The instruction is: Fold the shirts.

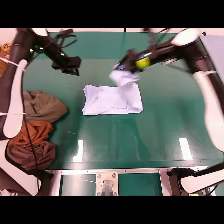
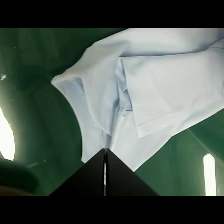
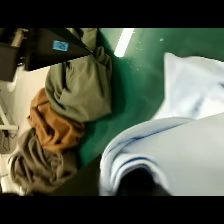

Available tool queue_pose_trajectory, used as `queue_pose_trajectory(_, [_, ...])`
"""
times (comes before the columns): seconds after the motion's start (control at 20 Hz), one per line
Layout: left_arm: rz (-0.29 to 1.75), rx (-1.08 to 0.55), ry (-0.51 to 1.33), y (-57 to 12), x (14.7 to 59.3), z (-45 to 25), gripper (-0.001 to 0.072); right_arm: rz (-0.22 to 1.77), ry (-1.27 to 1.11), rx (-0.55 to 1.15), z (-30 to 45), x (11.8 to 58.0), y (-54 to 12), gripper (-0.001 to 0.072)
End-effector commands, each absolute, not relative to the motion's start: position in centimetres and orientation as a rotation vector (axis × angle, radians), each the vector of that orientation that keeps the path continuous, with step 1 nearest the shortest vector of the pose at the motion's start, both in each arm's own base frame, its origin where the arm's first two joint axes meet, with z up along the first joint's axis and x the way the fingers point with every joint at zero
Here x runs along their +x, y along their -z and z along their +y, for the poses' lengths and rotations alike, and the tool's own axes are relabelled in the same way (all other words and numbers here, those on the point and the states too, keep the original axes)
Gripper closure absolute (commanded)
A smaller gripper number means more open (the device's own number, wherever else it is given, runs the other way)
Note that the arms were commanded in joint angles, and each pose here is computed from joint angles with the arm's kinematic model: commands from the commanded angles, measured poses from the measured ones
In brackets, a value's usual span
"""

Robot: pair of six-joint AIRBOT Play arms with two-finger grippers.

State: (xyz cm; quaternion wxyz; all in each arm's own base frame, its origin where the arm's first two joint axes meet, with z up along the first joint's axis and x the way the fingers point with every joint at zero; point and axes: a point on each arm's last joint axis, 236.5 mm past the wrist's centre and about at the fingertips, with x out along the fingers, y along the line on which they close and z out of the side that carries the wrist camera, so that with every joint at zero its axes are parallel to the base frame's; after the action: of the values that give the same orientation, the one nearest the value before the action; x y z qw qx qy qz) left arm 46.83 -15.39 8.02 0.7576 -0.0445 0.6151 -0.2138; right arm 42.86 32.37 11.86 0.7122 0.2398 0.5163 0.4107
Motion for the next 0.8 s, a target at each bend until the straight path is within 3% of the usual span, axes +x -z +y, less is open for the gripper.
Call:
queue_pose_trajectory(0.0, [1.339, -0.081, 0.375, -8.3, 47.2, -11.6, 0.0688, 1.074, -0.834, 0.557, 42.9, 43.4, -3.8, 0.0209])
queue_pose_trajectory(0.05, [1.341, -0.066, 0.35, -8.2, 47.3, -11.0, 0.0688, 1.081, -0.821, 0.557, 44.7, 43.0, -1.6, 0.0126])
queue_pose_trajectory(0.15, [1.342, -0.057, 0.339, -8.1, 47.4, -10.7, 0.0688, 1.115, -0.796, 0.563, 44.8, 43.1, 0.6, 0.0166])
queue_pose_trajectory(0.2, [1.342, -0.057, 0.339, -8.1, 47.4, -10.7, 0.0688, 1.138, -0.786, 0.576, 43.3, 43.7, 0.5, 0.0388])
queue_pose_trajectory(0.25, [1.341, -0.056, 0.339, -8.1, 47.4, -10.7, 0.0688, 1.156, -0.777, 0.589, 41.3, 44.6, 0.0, 0.0665])
queue_pose_trajectory(0.3, [1.342, -0.057, 0.339, -8.1, 47.4, -10.7, 0.0688, 1.172, -0.761, 0.608, 38.6, 45.6, -0.7, 0.07])
queue_pose_trajectory(0.5, [1.346, -0.056, 0.338, -7.9, 47.3, -10.7, 0.0687, 1.18, -0.615, 0.59, 25.1, 48.9, -3.5, 0.0701])
queue_pose_trajectory(0.65, [1.358, -0.057, 0.336, -7.5, 47.2, -10.7, 0.0688, 1.225, -0.472, 0.508, 14.7, 47.5, -3.7, 0.07])
queue_pose_trajectory(0.7, [1.357, -0.058, 0.336, -7.6, 47.2, -10.7, 0.0688, 1.256, -0.452, 0.504, 12.2, 46.5, -2.9, 0.0641])
queue_pose_trajectory(0.75, [1.357, -0.058, 0.336, -7.6, 47.2, -10.7, 0.0687, 1.287, -0.433, 0.527, 10.7, 45.8, -1.7, 0.0304])
